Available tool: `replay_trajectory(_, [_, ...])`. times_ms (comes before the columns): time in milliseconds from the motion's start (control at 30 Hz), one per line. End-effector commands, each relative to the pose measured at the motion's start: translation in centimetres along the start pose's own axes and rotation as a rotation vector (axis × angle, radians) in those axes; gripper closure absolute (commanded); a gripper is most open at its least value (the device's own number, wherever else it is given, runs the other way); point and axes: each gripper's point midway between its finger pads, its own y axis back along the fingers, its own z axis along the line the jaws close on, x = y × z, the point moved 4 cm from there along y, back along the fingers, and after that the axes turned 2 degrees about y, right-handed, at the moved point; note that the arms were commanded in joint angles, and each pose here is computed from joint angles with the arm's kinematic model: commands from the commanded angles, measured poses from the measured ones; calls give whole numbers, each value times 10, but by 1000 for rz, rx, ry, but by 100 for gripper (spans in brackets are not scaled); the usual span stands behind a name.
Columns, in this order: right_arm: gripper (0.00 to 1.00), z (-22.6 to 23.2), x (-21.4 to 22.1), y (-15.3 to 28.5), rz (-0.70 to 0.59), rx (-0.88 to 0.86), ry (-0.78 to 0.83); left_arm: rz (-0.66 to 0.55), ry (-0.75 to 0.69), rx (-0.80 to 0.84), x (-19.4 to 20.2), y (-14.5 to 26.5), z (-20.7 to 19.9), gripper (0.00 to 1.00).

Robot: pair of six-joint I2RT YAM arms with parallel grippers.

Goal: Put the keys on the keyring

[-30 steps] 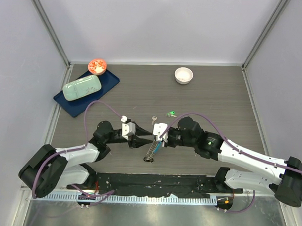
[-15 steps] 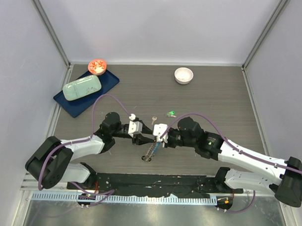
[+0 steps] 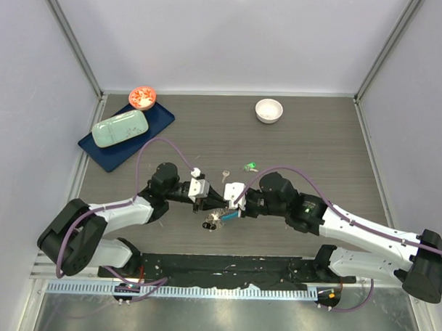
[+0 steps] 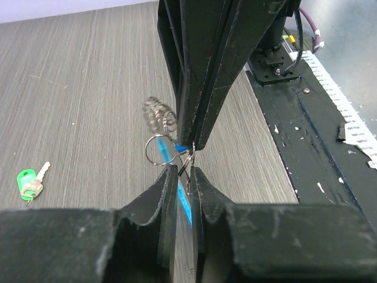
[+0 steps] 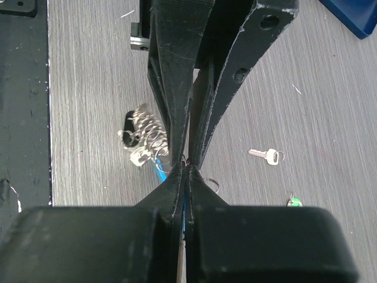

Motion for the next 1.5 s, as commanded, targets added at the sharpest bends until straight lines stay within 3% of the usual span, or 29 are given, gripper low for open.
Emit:
replay_trajectory(0, [99,-17,-31,10,-96,77,23,-2,-32,4,-8,1,2,86])
replay_trajectory(133, [99,-19,-31,13,-94,88,25,0,-32,-2,-7,2,1,100])
replay_trajectory(533, [99,-20,-22,21,-48,122,17,-62,5,-156,-17,13,9,100])
replay_trajectory(900, [99,-15,-13,18,-24,112,0,-233,145,-377,-45,28,15,100])
replay_trajectory(1167, [99,-13,-13,10,-51,99,-8,-263,157,-381,-55,33,6,100])
replay_trajectory(1467, [99,-15,-23,14,-75,92,9,-154,45,-253,-33,22,4,66])
